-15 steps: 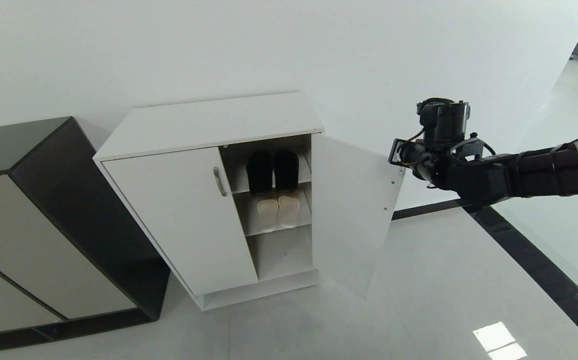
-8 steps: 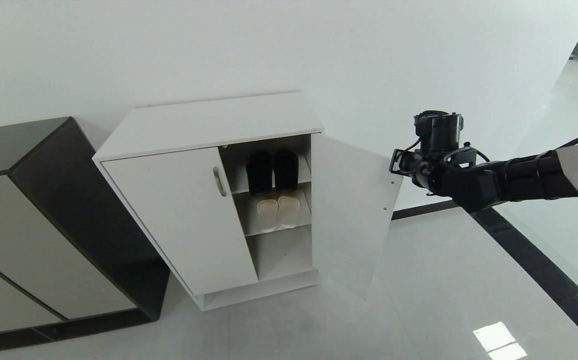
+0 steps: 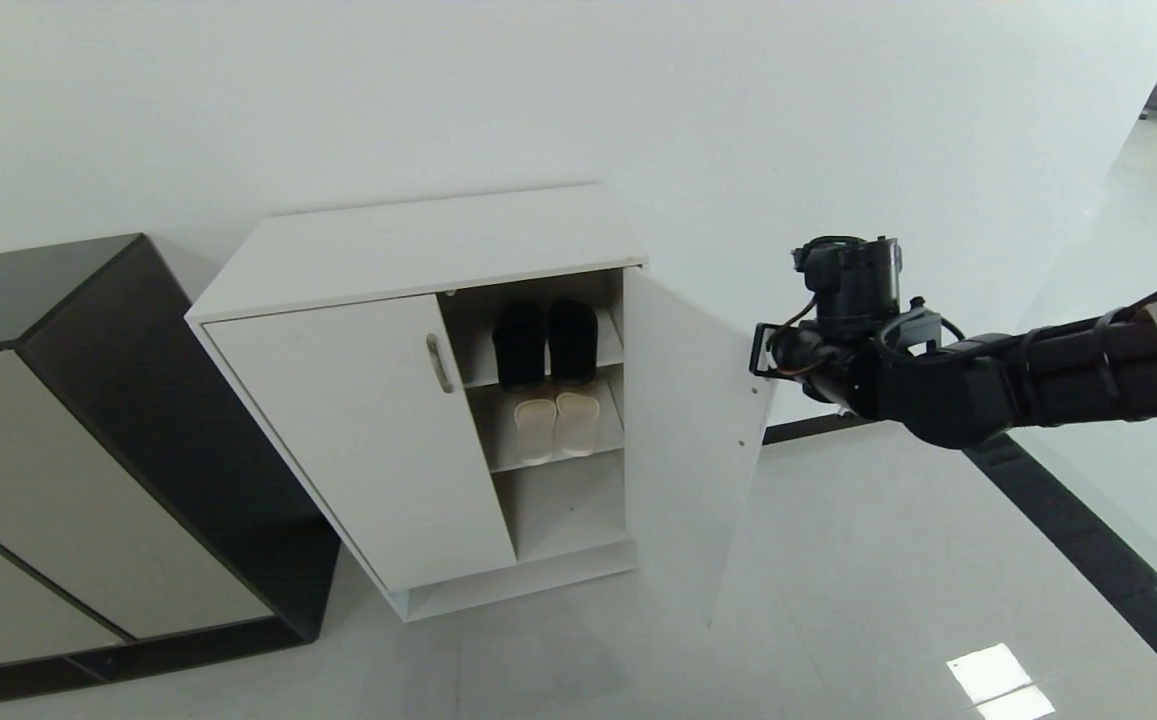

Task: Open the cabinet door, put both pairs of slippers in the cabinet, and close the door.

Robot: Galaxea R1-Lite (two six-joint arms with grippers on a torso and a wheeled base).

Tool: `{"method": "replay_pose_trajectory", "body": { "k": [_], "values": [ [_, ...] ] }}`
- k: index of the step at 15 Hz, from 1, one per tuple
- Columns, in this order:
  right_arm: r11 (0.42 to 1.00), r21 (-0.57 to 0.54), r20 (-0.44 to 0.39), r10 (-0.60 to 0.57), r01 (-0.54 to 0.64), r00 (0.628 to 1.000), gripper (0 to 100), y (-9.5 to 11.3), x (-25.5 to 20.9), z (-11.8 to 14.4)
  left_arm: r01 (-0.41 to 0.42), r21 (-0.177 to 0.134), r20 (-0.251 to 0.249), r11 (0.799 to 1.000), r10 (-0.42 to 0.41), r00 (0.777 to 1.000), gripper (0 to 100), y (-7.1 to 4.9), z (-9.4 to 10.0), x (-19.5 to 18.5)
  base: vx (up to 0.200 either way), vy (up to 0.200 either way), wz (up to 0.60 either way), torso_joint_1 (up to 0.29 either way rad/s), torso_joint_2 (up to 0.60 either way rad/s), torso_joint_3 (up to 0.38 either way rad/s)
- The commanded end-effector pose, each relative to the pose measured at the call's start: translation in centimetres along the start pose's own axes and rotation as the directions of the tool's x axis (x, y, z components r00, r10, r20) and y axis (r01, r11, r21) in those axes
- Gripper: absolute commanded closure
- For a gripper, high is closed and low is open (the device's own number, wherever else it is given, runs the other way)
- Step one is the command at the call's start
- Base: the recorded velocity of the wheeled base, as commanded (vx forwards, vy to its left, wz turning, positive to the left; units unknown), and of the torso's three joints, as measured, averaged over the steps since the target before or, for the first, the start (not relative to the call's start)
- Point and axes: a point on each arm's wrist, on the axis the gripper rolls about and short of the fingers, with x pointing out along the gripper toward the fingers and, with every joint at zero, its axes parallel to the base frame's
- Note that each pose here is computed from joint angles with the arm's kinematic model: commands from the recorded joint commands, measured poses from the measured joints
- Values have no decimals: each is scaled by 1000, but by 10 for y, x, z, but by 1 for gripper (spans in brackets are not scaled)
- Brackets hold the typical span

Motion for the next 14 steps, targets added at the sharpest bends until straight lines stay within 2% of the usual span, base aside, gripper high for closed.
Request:
{"method": "replay_pose_trajectory", "body": {
  "k": [1,2,3,9,11,14],
  "values": [
    [998,-13,-6,62,-62,998,100,17,-25,-2,-2,0,0,1000,2,1000,100,0,0,0,0,0,0,0,0,0],
    [994,-24,-14,106,-106,994,100,30,-41,-6,-2,0,0,1000,2,1000,100,0,0,0,0,0,0,0,0,0],
    [991,-25,-12,128,-129,992,100,34,-51,-4,-2,-2,0,1000,2,1000,100,0,0,0,0,0,0,0,0,0],
    [979,-40,-59,197,-199,979,100,28,-64,-14,-2,-3,0,1000,2,1000,100,0,0,0,0,0,0,0,0,0],
    [977,-95,-79,182,-189,980,100,26,-57,-24,-2,-3,0,1000,2,1000,100,0,0,0,0,0,0,0,0,0],
    [976,-111,-82,181,-190,980,100,25,-54,-31,-2,-3,0,1000,2,1000,100,0,0,0,0,0,0,0,0,0]
  ]
}}
